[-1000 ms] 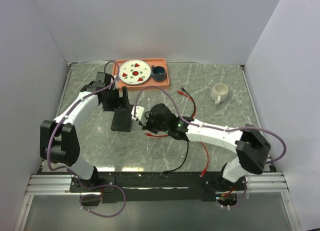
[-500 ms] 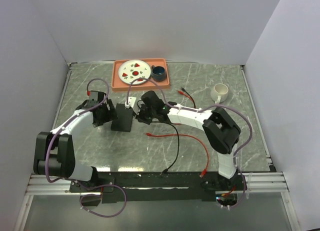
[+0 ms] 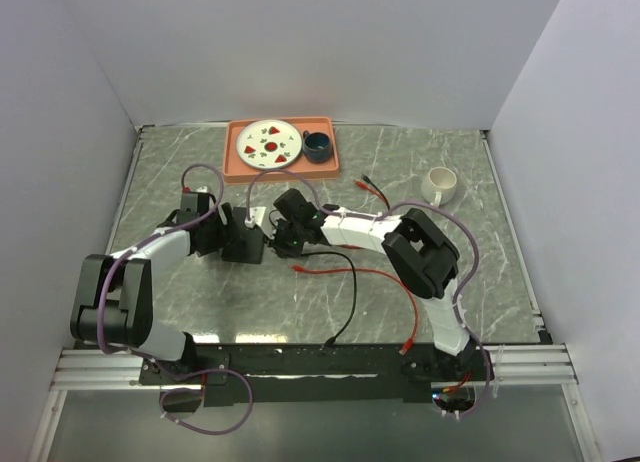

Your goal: Insert the plug into the switch port

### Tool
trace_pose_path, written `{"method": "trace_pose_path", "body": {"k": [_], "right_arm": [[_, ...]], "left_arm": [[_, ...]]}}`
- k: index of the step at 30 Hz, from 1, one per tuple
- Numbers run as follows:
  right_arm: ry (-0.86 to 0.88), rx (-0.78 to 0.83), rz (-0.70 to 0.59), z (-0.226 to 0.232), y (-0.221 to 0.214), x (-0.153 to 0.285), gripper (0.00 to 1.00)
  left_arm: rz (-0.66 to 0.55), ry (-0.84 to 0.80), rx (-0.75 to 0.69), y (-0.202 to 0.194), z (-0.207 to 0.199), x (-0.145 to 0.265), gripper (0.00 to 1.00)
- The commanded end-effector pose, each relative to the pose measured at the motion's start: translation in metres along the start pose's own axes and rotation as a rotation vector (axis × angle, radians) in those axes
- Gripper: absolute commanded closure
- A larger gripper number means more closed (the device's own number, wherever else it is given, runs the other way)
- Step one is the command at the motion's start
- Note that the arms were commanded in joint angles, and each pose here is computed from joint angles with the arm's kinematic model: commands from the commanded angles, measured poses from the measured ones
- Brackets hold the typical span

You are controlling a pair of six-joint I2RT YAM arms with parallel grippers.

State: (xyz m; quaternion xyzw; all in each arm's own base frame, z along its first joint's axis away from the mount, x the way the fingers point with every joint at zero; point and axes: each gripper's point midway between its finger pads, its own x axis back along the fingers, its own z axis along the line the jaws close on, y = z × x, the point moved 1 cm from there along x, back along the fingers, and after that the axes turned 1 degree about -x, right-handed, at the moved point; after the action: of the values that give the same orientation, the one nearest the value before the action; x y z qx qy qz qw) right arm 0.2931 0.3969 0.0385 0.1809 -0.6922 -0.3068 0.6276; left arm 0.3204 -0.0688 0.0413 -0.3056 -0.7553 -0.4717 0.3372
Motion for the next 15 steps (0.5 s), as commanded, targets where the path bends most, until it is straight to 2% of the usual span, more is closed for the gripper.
{"method": "trace_pose_path", "body": {"k": [1,15], "right_arm": [[-0.006,0.036,-0.043,0.004,0.024,-0.002,1.0],[-0.008,0.07,-0.032,0.013,0.039,-0.018,1.0]], "left_arm": [[-0.053,-0.077,-0.035,0.02,-0.016,0.0,0.17],[-0.017,-0.135,-0.015,0.015,-0.022,-0.005,0.2]]}}
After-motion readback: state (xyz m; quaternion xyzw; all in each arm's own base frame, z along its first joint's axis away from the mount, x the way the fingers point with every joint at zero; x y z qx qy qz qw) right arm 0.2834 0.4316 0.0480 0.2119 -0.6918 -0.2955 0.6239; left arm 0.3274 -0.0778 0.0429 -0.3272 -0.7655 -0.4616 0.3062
